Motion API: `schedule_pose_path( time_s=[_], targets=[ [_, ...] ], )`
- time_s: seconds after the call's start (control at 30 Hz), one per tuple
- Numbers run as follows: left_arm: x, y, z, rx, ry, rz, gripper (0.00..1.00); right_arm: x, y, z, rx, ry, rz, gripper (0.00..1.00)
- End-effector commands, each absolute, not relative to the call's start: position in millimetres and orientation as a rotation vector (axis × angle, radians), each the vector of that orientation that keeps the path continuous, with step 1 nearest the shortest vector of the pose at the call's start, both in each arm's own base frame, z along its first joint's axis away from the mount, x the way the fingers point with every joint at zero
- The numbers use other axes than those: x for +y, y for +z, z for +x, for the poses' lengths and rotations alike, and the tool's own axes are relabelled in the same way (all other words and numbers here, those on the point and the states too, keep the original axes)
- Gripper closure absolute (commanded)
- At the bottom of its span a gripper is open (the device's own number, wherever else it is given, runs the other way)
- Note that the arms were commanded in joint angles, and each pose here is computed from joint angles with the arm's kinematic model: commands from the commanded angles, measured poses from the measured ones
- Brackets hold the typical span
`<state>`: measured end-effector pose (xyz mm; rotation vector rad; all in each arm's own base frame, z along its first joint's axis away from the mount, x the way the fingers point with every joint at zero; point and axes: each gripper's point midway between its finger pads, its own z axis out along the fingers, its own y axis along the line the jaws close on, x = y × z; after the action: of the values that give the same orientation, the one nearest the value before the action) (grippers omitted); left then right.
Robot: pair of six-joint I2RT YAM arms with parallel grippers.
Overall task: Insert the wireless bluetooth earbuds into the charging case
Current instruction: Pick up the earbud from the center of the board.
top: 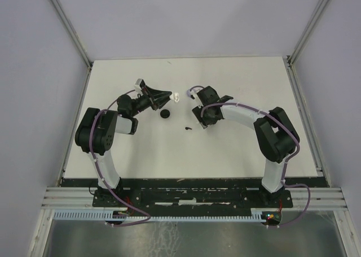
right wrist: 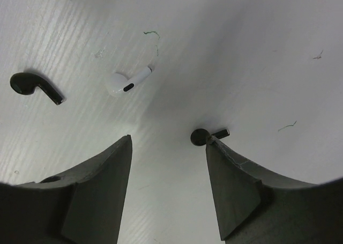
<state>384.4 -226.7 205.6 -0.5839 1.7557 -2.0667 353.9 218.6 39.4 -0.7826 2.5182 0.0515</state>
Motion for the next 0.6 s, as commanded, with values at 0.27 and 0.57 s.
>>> schedule_pose_path(
  time_s=[0.27,0.57],
  targets=[
    [-223.0,225.3,373.6,1.687,-2.066,-0.448,0.97,242.1,35.5,368.5,2.462,0.083,-0.823,0.34],
    [-218.3,225.7,372.7,1.675,-2.069,-0.453,0.97,250.3,29.5,378.4,2.454,0.073,-0.822,0.34]
  ],
)
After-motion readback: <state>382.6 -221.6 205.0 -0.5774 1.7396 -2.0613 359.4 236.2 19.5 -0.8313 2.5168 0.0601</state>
